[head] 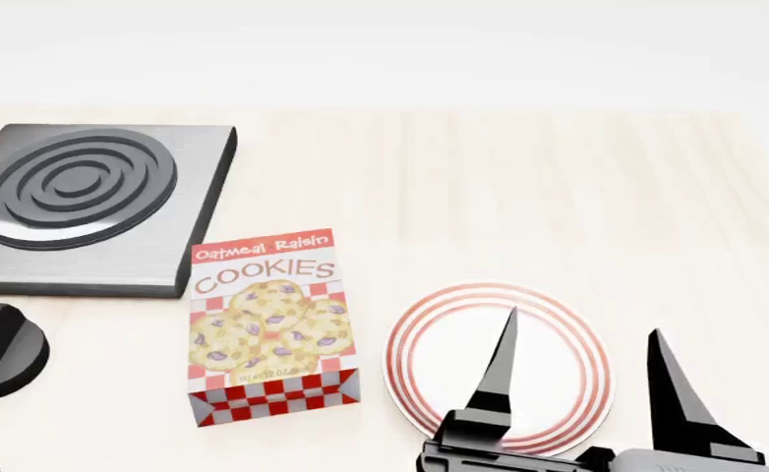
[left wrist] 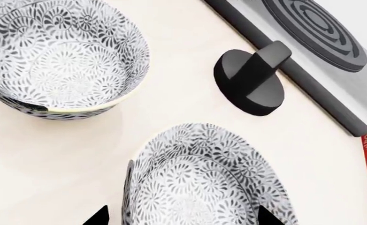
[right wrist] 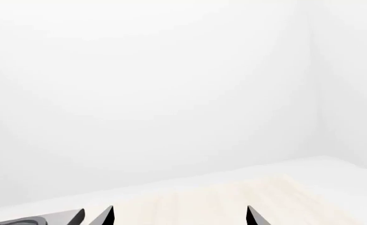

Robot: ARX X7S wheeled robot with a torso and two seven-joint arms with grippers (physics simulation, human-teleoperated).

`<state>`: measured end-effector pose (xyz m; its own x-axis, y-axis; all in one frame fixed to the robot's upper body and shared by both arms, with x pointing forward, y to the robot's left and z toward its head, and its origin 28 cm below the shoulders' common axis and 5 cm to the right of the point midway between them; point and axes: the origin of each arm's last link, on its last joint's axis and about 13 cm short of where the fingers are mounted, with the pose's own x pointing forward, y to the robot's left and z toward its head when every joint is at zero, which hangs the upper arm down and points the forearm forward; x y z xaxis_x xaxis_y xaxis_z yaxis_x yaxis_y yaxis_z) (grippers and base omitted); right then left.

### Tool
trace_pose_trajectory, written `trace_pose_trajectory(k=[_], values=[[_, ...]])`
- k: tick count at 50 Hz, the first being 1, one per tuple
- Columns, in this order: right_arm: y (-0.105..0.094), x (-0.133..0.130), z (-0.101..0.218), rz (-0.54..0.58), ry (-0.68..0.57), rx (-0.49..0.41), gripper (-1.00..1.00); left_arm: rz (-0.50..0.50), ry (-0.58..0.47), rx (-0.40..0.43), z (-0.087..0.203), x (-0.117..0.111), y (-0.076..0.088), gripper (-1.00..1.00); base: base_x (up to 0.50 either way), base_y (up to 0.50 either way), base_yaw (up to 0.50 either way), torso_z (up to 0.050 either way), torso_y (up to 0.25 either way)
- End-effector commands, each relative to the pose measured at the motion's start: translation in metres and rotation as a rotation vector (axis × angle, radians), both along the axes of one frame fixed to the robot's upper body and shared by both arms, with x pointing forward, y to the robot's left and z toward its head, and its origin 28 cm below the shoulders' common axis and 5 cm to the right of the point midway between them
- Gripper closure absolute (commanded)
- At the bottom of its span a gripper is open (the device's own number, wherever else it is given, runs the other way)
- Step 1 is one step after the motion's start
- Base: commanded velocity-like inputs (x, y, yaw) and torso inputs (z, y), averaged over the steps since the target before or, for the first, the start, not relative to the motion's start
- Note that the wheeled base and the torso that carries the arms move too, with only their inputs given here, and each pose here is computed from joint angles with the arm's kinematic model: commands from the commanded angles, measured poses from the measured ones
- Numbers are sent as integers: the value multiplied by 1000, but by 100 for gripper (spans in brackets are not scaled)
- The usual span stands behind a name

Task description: Pick the akita bowl from table center and place it on the plate.

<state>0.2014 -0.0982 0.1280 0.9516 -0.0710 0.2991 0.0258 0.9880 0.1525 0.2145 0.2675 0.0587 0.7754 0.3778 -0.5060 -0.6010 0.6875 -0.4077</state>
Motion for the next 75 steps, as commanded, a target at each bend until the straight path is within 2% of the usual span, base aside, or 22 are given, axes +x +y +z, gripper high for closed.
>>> trace_pose_trajectory(k=[1,17,18,49,52,64,68,72,75], values=[[-1,1,0,-3,-6,-2,-100,9,24,1,-9,0,1,-100,0,0,0,0,0],[0,1,0,-2,-3,-2,-100,3,23,-3,-12,0,0,-100,0,0,0,0,0],[0,1,0,-2,-3,-2,-100,4,19,-2,-12,0,0,100,0,0,0,0,0],[0,1,-2,1,-2,0,-100,4,-32,32,1,-2,-1,100,0,0,0,0,0],[1,1,-1,3,-10,1,-100,1,-55,66,4,-3,-1,100,0,0,0,0,0],[1,1,0,3,-26,-4,-100,-52,-144,106,19,-3,-6,100,0,0,0,0,0],[1,0,1,4,-29,-7,-100,-85,-184,167,23,-3,-7,100,0,0,0,0,0],[1,0,2,3,-32,-8,-100,-119,-269,159,30,-3,-9,100,0,0,0,0,0],[0,-1,4,1,-38,-2,-100,-172,-360,199,38,-4,-11,100,0,0,0,0,0]])
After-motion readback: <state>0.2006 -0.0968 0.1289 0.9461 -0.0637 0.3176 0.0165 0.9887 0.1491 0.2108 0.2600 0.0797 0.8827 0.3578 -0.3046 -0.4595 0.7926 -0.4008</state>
